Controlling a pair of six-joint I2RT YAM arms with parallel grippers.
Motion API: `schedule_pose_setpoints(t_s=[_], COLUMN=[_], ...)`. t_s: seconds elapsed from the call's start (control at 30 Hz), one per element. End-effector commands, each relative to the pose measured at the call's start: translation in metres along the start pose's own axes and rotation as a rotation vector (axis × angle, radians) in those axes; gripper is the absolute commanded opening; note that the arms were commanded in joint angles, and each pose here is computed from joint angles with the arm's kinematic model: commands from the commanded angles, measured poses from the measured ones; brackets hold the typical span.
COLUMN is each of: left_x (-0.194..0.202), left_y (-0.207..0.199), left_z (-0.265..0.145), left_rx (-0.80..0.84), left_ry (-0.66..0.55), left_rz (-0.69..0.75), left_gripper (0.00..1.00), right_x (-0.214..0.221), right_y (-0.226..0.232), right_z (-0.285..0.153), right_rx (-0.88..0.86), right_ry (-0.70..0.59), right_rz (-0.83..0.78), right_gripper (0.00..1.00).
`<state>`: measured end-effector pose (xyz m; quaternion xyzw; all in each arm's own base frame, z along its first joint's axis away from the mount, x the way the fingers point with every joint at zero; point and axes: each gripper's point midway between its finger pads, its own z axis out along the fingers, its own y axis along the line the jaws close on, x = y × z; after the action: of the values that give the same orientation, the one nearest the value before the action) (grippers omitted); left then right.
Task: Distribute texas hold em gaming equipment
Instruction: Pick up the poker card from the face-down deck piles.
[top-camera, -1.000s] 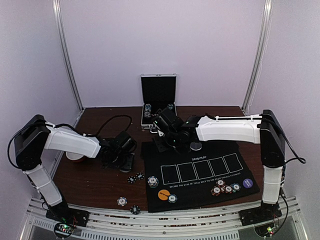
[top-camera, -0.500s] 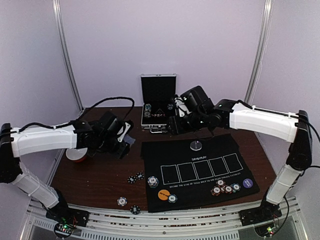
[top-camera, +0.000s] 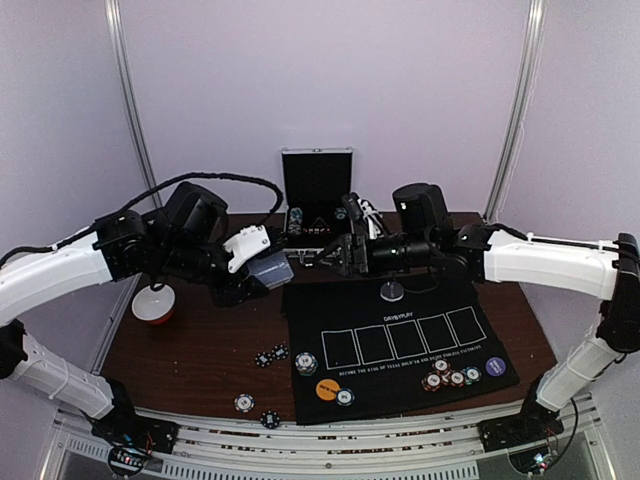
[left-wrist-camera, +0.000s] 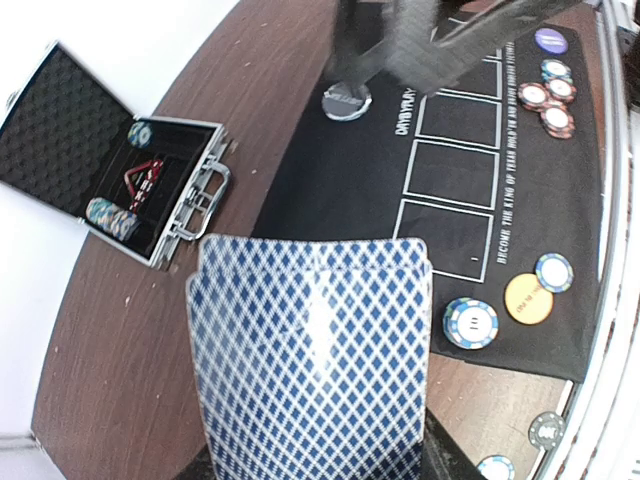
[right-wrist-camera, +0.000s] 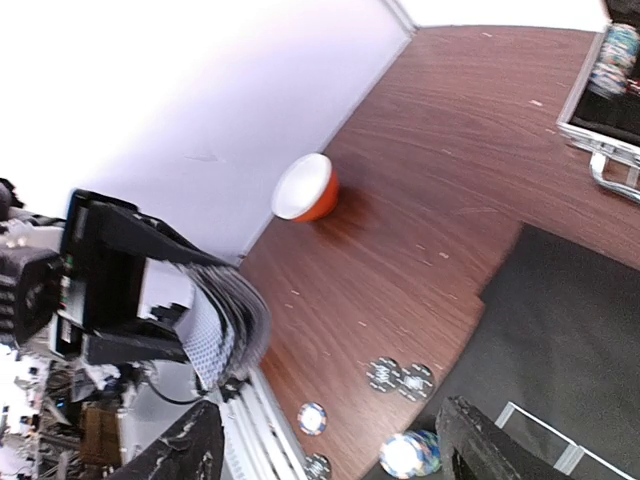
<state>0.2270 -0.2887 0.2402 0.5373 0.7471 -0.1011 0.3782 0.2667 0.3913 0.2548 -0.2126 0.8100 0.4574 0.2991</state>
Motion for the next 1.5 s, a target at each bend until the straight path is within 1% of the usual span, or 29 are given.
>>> schedule_pose_setpoints(t_s=[0.0,0.1,0.27,0.4,0.53,0.6,0.63,0.77,0.8,0.83,0.87,0.97,1.0,1.03,1.1,1.17,1.33,1.47], left_x=[-0.023,-0.023,-0.025,-0.026,-0.025,-0.026,-0.025,-0.021,-0.02,-0.019,-0.017,-0.01,-0.008,-0.008,-0.008,-0.007,-0.003,0.001], left_y=[-0.012,-0.013,-0.012,-0.012,-0.013,-0.011,-0.009,-0.002,-0.001,0.002,0.003,0.003,0.0,-0.001,-0.003,-0.003,-0.007,-0.009], left_z=[-0.014,-0.012,-0.014,-0.013,-0.011,-0.011,-0.01,-0.006,-0.005,-0.004,-0.001,0.008,0.011,0.013,0.015,0.017,0.02,0.023], left_rx=[0.065,0.069,0.067,0.069,0.072,0.062,0.05,0.013,0.002,-0.012,-0.021,-0.025,-0.014,-0.007,0.002,-0.005,0.022,0.031], left_ry=[-0.082,-0.073,-0.08,-0.08,-0.072,-0.071,-0.066,-0.043,-0.039,-0.035,-0.027,0.003,0.008,0.006,-0.007,-0.005,0.009,0.026], left_rz=[0.096,0.104,0.116,0.122,0.122,0.125,0.126,0.123,0.12,0.121,0.121,0.128,0.134,0.138,0.147,0.149,0.15,0.145], left_gripper=[0.45,0.45,0.44,0.44,0.44,0.42,0.41,0.41,0.41,0.41,0.46,0.74,0.81,0.85,0.88,0.88,0.8,0.65], right_x=[-0.022,-0.018,-0.009,-0.006,0.0,0.003,0.006,0.011,0.011,0.012,0.012,0.015,0.016,0.017,0.019,0.019,0.016,0.014], right_y=[0.057,0.068,0.059,0.06,0.07,0.07,0.07,0.072,0.073,0.074,0.074,0.078,0.081,0.082,0.086,0.088,0.089,0.091], right_z=[0.007,0.019,0.041,0.059,0.07,0.074,0.075,0.073,0.072,0.071,0.069,0.067,0.066,0.065,0.064,0.063,0.061,0.059], right_rx=[-0.317,-0.363,-0.344,-0.342,-0.386,-0.395,-0.399,-0.42,-0.425,-0.429,-0.431,-0.441,-0.446,-0.451,-0.459,-0.457,-0.451,-0.454], right_ry=[-0.087,-0.058,-0.02,0.024,0.06,0.074,0.084,0.101,0.102,0.104,0.104,0.108,0.111,0.114,0.118,0.119,0.107,0.103], right_rz=[0.041,0.019,0.053,0.049,0.047,0.058,0.064,0.077,0.078,0.081,0.087,0.09,0.088,0.085,0.079,0.075,0.071,0.068], right_gripper=[0.79,0.83,0.83,0.79,0.69,0.58,0.47,0.2,0.11,0.05,0.0,0.0,0.0,0.0,0.0,0.0,0.0,0.0])
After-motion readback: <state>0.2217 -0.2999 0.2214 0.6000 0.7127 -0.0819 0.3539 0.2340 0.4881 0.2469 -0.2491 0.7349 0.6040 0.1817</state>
